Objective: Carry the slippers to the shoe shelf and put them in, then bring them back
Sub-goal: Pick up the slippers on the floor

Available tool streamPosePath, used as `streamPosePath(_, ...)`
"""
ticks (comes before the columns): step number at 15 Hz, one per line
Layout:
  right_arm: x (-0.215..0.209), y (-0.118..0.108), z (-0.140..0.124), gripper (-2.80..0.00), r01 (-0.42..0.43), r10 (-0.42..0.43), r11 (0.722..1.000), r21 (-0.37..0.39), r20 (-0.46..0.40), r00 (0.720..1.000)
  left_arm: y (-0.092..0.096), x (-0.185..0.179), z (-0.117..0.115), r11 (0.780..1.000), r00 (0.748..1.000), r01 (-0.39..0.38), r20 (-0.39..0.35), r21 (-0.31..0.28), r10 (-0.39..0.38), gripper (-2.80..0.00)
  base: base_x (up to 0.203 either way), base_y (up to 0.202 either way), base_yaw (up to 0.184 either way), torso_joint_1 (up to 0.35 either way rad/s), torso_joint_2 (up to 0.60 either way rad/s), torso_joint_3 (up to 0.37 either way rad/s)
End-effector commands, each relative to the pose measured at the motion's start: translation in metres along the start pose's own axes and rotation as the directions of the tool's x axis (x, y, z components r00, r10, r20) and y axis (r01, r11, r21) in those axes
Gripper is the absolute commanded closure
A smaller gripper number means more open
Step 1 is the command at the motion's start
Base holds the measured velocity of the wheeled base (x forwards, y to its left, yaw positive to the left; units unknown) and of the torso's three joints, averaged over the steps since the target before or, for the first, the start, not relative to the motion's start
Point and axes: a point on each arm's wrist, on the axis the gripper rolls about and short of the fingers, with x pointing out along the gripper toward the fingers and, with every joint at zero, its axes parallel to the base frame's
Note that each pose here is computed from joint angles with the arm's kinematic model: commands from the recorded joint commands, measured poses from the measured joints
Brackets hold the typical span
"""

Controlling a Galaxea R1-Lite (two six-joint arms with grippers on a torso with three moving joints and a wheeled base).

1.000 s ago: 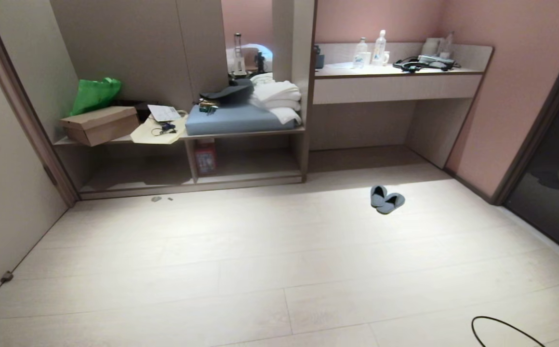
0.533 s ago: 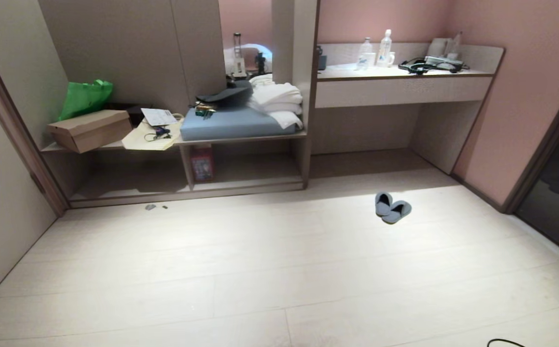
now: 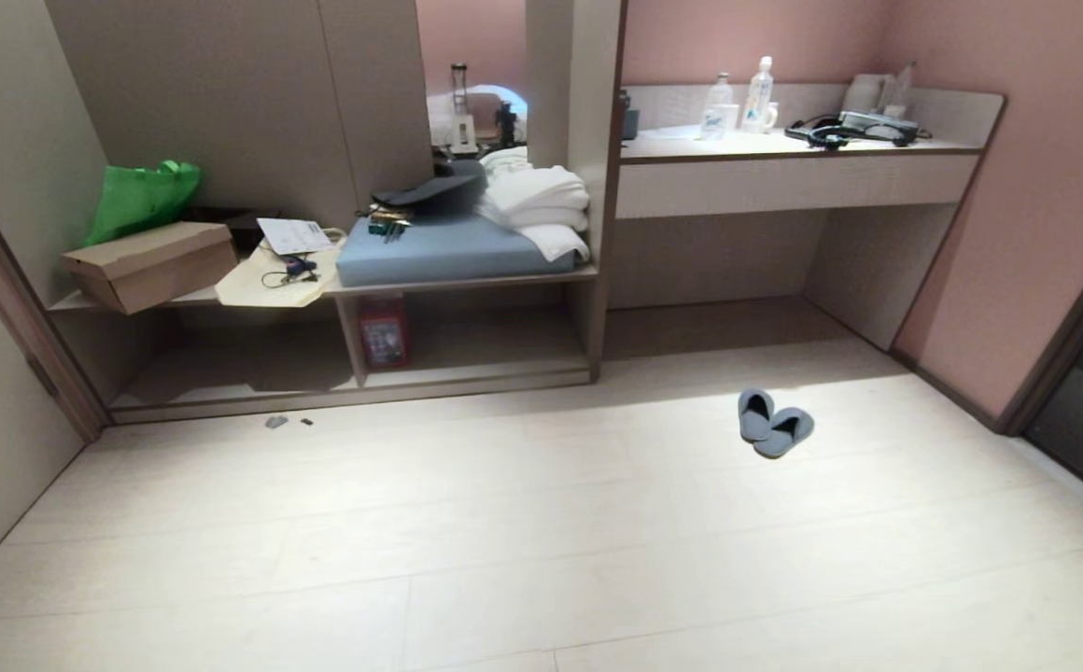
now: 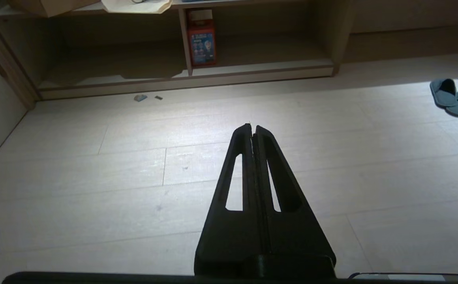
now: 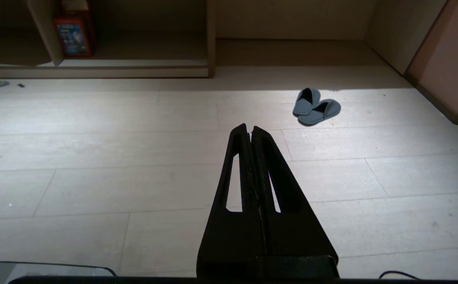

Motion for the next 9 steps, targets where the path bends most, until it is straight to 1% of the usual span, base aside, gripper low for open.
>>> streamPosePath(1, 0.0001, 0.0000, 0.0000, 0.00, -0.001, 0.001, 1.000, -0.001, -0.001, 1.000, 0.0000, 0.0005, 0.0000, 1.000, 1.000, 0.000, -0.007, 0.000, 0.000, 0.00, 0.199, 0.000, -0.002, 0.007, 0.00, 0.000)
streamPosePath(9, 0.0001, 0.0000, 0.0000, 0.00, -0.001, 0.001, 1.000, 0.001, -0.001, 1.000, 0.0000, 0.0000, -0.0002, 1.000, 1.000, 0.000, -0.001, -0.002, 0.000, 0.00, 0.198, 0.000, -0.001, 0.002, 0.00, 0.002)
